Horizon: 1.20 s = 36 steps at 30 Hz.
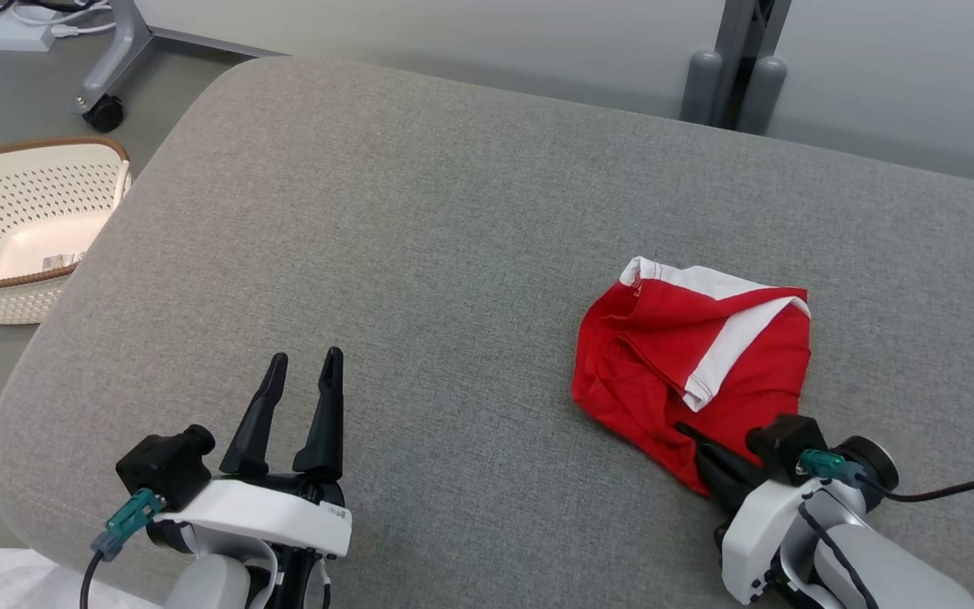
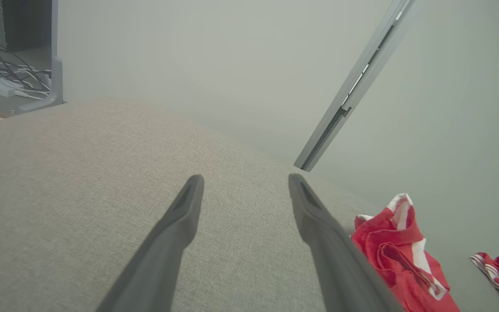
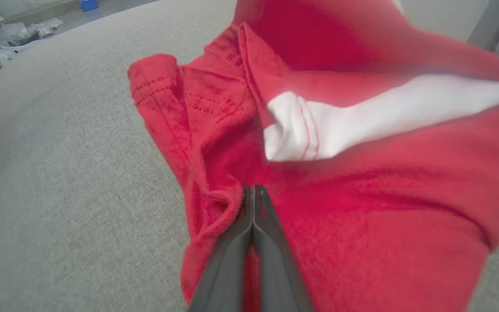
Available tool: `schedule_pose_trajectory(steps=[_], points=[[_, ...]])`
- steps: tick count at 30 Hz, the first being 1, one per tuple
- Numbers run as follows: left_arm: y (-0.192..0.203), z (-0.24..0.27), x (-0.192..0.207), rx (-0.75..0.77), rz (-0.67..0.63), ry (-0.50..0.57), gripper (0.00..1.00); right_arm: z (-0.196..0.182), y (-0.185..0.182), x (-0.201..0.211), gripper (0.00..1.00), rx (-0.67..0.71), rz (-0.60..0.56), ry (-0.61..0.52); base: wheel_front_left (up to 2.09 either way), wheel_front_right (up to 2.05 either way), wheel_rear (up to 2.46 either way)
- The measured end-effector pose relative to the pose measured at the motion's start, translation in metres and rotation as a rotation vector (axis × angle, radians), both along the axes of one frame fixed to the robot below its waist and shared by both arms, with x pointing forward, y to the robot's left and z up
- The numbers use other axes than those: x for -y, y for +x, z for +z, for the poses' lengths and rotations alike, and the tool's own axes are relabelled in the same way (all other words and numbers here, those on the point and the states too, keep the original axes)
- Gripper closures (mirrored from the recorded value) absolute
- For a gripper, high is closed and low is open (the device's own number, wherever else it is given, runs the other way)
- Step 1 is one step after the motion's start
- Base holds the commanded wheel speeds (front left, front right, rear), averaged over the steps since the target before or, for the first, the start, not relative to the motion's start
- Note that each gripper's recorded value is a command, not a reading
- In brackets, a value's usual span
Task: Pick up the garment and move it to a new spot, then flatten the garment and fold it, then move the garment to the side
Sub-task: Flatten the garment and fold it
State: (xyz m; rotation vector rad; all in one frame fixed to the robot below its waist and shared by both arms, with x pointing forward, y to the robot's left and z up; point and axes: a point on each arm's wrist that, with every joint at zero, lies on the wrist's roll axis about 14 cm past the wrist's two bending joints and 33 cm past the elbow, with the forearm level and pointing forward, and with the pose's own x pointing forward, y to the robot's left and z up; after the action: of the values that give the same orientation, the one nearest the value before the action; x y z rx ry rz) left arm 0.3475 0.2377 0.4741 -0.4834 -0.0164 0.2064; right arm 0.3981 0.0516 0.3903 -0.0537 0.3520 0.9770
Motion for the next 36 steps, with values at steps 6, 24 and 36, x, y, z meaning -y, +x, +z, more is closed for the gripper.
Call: schedule_pose_trajectory(steps=[6,24,36], points=[[-0.001,-0.001,0.002,-0.005,-0.002,-0.006,0.00,0.002,0.002,-0.001,1.00,-0.005,0.022,-0.005,0.00,0.00,0.00],[-0.008,-0.004,-0.010,-0.019,0.041,-0.014,0.00,0.031,0.078,-0.001,1.00,0.094,-0.034,-0.010,0.00,0.00,0.00],[-0.017,-0.009,-0.026,-0.048,0.103,-0.016,0.00,0.028,0.111,-0.032,1.00,0.097,-0.007,-0.007,0.00,0.00,0.00]])
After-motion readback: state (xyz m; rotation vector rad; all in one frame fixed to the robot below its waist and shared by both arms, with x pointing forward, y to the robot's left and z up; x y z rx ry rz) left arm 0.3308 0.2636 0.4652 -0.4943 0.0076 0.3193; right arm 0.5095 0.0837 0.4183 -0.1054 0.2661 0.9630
